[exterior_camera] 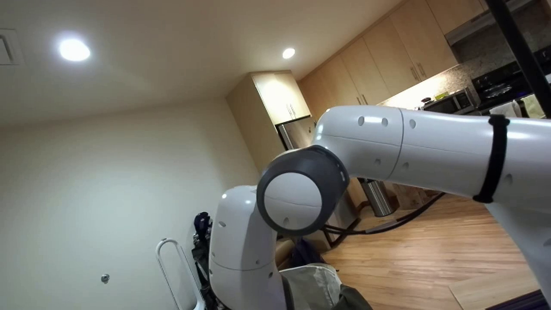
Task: Take the clothes from the bag and put them on the couch
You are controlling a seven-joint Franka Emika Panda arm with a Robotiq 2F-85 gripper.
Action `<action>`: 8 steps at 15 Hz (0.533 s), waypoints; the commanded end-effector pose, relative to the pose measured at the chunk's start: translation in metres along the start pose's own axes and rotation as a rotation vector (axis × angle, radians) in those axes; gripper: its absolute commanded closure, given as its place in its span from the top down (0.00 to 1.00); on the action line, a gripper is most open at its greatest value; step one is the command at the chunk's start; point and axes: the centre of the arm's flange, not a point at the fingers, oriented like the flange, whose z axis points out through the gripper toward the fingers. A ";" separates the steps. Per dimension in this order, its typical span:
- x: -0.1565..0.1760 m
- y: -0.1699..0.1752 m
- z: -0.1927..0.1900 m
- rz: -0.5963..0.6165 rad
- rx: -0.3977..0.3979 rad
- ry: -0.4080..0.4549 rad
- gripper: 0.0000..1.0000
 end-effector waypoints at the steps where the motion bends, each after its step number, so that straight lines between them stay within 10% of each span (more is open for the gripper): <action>1: 0.006 -0.004 0.006 0.041 -0.037 -0.032 0.39; 8: -0.001 -0.002 -0.001 0.093 -0.010 -0.030 0.08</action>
